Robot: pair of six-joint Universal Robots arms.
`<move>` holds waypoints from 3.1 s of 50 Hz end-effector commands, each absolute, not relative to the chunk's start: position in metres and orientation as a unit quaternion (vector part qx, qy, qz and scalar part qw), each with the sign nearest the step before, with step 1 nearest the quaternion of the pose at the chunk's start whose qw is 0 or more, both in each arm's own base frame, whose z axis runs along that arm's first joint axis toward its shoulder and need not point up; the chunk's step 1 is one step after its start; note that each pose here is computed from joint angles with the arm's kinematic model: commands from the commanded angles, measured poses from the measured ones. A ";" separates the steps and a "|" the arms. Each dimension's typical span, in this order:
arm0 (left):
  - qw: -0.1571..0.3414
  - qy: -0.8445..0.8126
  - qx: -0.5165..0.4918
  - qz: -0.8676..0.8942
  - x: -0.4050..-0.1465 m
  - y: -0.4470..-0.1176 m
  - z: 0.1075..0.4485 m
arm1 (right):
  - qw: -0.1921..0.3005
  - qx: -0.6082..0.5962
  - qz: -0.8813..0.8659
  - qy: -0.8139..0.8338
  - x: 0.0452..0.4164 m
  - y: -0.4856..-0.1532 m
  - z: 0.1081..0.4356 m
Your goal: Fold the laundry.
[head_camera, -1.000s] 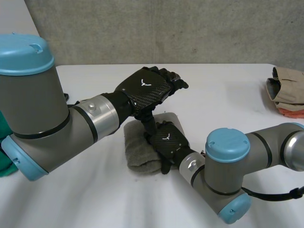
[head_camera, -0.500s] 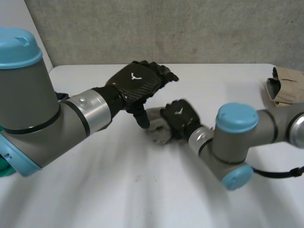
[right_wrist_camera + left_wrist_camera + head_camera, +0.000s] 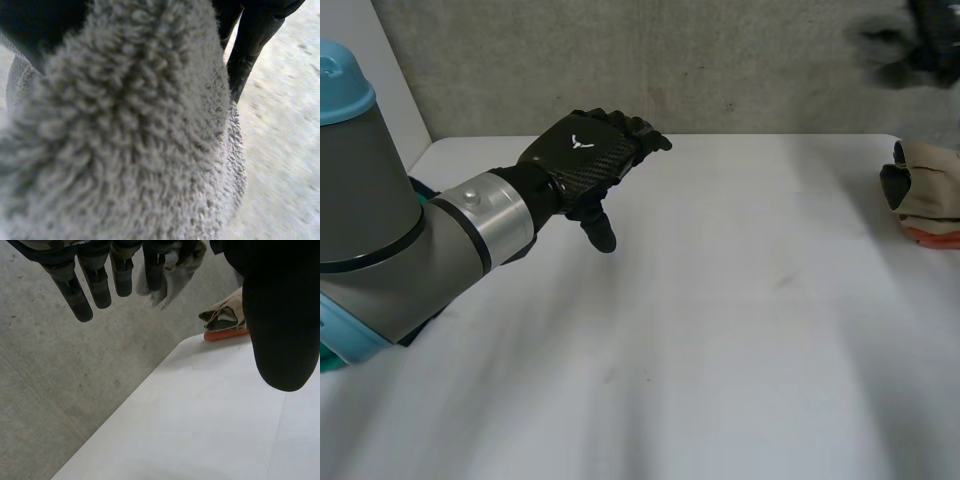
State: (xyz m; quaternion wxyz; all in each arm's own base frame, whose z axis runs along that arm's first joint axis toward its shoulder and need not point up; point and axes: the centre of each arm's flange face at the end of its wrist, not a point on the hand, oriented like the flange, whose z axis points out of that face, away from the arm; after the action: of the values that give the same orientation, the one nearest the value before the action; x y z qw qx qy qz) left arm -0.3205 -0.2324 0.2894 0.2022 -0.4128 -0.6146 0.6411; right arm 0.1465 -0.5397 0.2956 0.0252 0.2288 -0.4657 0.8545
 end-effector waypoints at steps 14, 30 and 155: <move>0.190 -0.627 -0.409 0.635 -0.324 -0.229 0.281 | -0.084 0.257 0.787 -0.554 -0.008 -0.577 0.132; 0.200 -0.621 -0.419 0.632 -0.331 -0.213 0.282 | -0.047 0.244 0.766 -0.593 -0.084 -0.558 0.119; 0.144 -0.600 -0.370 0.695 -0.377 -0.210 0.228 | -0.017 0.341 0.705 -0.621 0.203 -0.296 0.196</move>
State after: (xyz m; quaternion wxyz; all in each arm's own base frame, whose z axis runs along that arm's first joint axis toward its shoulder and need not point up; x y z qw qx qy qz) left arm -0.4075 -0.1820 0.1904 0.1909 -0.4242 -0.5952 0.6553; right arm 0.2014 -0.2967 0.1928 -0.0092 0.3392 -0.6045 0.7207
